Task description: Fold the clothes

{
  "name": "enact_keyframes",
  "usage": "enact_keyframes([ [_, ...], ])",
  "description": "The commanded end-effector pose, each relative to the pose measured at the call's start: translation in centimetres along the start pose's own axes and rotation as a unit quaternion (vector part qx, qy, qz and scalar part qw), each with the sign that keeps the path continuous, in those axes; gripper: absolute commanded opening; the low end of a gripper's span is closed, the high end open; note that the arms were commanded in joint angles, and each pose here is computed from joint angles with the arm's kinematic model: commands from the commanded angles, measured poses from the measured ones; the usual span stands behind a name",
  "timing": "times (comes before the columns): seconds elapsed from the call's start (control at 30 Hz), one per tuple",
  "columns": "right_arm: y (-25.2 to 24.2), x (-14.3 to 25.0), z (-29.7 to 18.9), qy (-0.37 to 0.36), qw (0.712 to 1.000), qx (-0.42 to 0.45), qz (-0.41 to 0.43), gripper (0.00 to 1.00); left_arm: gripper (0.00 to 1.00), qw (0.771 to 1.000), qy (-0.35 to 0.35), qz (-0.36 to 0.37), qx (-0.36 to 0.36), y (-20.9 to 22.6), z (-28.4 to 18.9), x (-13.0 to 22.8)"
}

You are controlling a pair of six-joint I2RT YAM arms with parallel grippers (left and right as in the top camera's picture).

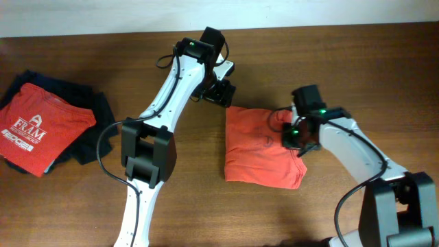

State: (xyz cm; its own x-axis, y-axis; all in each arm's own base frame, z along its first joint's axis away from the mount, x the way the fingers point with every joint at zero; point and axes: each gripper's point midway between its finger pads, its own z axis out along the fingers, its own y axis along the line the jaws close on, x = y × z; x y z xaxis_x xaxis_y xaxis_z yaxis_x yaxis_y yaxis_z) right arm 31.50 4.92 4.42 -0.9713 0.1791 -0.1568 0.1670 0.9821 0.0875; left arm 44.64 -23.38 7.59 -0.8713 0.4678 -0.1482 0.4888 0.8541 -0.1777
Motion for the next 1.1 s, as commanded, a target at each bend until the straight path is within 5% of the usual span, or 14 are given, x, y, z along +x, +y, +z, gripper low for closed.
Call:
enact_keyframes([
  [0.0,-5.0,0.0,-0.6,0.005,0.993,0.062,0.098,0.19,0.84,1.0,0.005,0.013,0.002,0.1,0.5,0.1],
  [0.13,-1.3,0.0,-1.7,0.026,0.993,-0.108,0.029,0.18,0.86,0.999,0.002,0.032,0.003,-0.1,0.6,-0.1],
  [0.3,3.6,1.1,-4.9,0.028,0.963,-0.264,-0.045,0.34,0.86,0.997,-0.011,0.075,0.018,-0.8,0.9,-0.7],
  [0.63,4.3,1.9,-5.7,0.034,0.96,-0.272,-0.055,0.35,0.69,0.983,0.016,0.149,0.108,-3.6,5.3,0.5],
  [0.73,4.3,2.5,-5.8,0.045,0.96,-0.272,-0.056,0.35,0.57,0.975,0.023,0.177,0.13,-4.1,6.9,0.9],
  [0.83,4.3,2.7,-5.8,0.048,0.96,-0.272,-0.055,0.35,0.17,0.975,0.029,0.176,0.132,-4.1,8.1,1.0],
  [0.9,4.2,2.9,-5.8,0.055,0.96,-0.271,-0.053,0.35,0.0,0.975,0.026,0.177,0.13,-4.0,8.3,0.9],
  [1.03,4.1,3.9,-5.8,0.076,0.96,-0.267,-0.046,0.35,0.0,0.987,0.029,0.131,0.093,-2.3,8.2,0.5],
  [1.07,3.8,4.6,-5.5,0.091,0.963,-0.25,-0.043,0.35,0.0,0.998,0.052,0.036,0.021,1.3,8.2,1.1],
])
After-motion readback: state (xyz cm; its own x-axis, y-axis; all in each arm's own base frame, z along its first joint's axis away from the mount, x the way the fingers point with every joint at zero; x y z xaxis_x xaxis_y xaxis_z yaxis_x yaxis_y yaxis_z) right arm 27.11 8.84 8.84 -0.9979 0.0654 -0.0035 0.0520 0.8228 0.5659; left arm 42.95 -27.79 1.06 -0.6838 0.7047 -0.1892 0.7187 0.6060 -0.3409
